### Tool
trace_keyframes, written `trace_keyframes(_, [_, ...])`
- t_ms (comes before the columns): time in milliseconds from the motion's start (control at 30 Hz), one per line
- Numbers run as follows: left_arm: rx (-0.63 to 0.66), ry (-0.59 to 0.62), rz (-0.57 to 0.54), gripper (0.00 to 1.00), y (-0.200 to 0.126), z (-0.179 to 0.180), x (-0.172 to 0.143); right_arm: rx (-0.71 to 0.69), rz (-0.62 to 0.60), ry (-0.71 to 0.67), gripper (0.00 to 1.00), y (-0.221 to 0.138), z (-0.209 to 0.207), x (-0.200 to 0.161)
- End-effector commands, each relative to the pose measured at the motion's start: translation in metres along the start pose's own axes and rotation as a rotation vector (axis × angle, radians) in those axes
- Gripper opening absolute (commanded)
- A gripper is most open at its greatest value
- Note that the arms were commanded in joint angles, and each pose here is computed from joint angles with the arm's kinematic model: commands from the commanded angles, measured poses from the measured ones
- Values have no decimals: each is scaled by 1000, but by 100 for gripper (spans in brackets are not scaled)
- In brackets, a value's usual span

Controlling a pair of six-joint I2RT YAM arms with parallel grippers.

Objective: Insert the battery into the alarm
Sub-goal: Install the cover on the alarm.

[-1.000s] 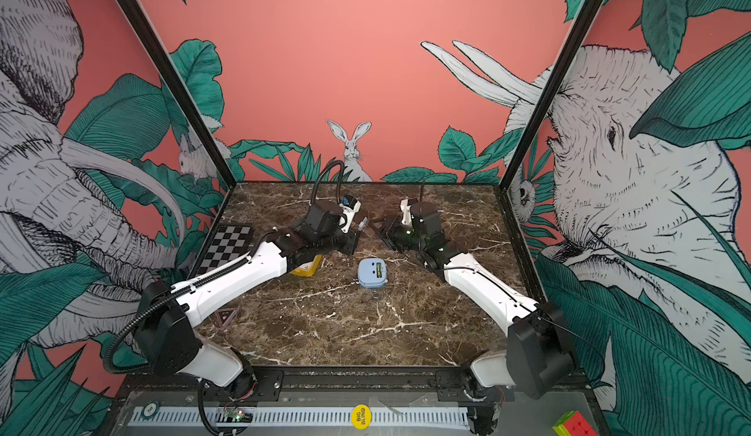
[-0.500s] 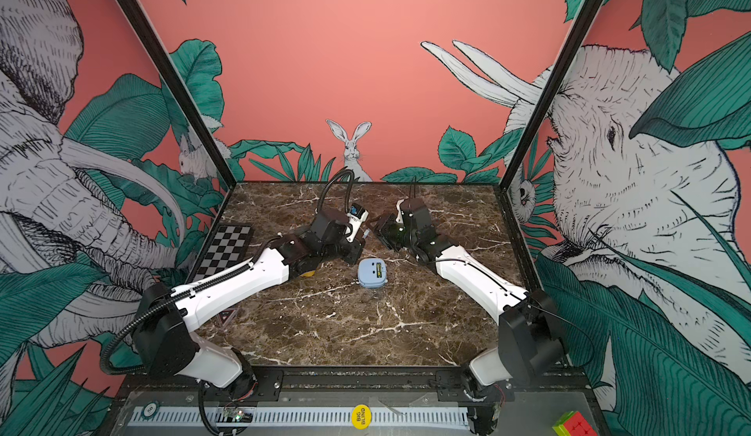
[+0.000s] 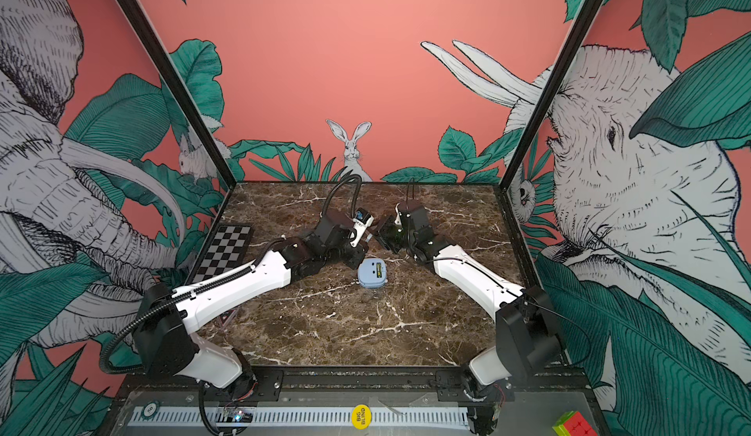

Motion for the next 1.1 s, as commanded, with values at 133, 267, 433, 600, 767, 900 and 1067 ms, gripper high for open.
trace_keyframes(133, [61,48,0,0,-17,4,1,7,-22,-7,37,-3,2,0])
trace_keyframes(267, [70,55,1,0,-17,4,1,-7,-15,-7,39,-5,1,-2])
trace_keyframes(433, [68,83,12,0,-15,-2,1,-21,-8,1,36,-3,-3,-2])
trace_keyframes(600, [72,128,30,0,-13,-9,0,-20,3,11,27,0,-4,-2])
trace_keyframes(767, [75,151,34,0,-14,-12,0,-18,8,11,17,1,-4,-3])
trace_keyframes(900, [75,158,32,0,-15,-13,0,-11,23,13,11,3,-5,-4])
trace_keyframes(1067, [68,165,24,8,-17,-14,2,-6,41,24,7,5,-8,-6])
Point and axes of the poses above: each gripper's point midway between its finger pads, its own y axis out along the fingers, its own z axis along the line the jaws close on, x = y × z, the point moved 7 cm from there along -y, back along the fingers, and after that the axes turned 6 degrees about y, right-handed, at the moved point
